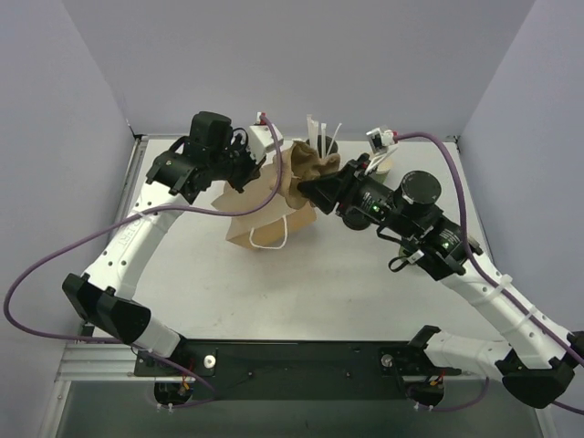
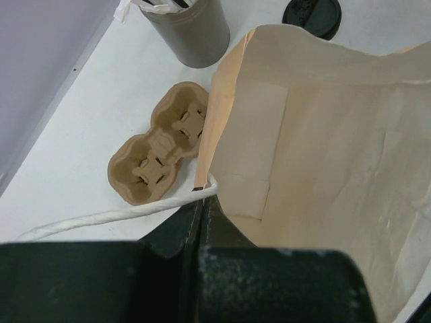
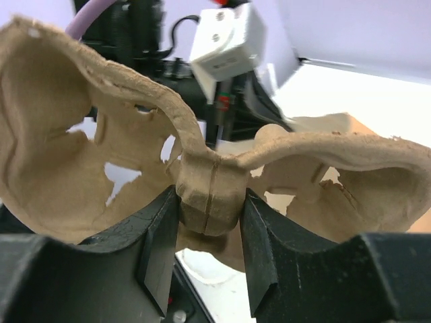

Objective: Pack the takeout coffee

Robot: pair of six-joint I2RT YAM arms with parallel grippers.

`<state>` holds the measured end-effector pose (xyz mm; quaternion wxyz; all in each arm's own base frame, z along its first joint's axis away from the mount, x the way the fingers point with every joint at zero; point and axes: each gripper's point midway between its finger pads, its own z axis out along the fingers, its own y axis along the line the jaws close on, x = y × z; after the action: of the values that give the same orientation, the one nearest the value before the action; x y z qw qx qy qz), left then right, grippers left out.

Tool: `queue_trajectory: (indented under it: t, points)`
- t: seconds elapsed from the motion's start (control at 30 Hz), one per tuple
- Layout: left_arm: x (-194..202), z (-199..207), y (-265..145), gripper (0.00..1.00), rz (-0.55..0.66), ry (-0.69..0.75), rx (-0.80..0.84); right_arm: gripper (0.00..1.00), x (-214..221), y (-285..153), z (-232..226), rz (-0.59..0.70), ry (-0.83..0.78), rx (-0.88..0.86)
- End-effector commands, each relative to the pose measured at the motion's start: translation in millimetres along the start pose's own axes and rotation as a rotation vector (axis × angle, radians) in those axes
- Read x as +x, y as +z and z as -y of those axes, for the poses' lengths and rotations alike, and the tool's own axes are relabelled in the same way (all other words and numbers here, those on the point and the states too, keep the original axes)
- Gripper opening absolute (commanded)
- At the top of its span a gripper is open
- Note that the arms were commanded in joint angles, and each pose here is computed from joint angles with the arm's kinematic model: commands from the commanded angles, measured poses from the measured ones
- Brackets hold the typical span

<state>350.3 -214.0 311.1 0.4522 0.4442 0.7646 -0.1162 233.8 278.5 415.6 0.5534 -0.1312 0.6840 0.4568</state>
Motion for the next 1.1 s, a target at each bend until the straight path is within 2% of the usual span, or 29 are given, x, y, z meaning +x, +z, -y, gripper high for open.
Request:
queue_trajectory:
  t: [0.0,0.27,0.37,0.5,0.63,0.83,1.07]
  points:
    - [-22,11,-3,0.00,0.032,-0.099,0.067,0.35,-36,4,-75,0.121,0.049,-0.376]
    - [-27,23,-4,0.00,0.020,-0.165,0.131,0.35,-48,7,-107,0.144,0.145,-0.571]
    - [-30,23,-8,0.00,0.033,-0.158,0.136,0.35,-45,7,-112,0.125,0.176,-0.616]
    - [-35,20,-13,0.00,0.051,-0.159,0.135,0.35,-24,12,-111,0.038,0.185,-0.649]
    - [-42,20,-18,0.00,0.084,-0.167,0.167,0.35,15,13,-89,-0.050,0.196,-0.592]
    - [-44,18,-21,0.00,0.095,-0.185,0.196,0.35,38,11,-70,-0.109,0.159,-0.527]
    - [-52,26,-29,0.00,0.115,-0.171,0.237,0.35,73,9,-23,-0.264,0.052,-0.281]
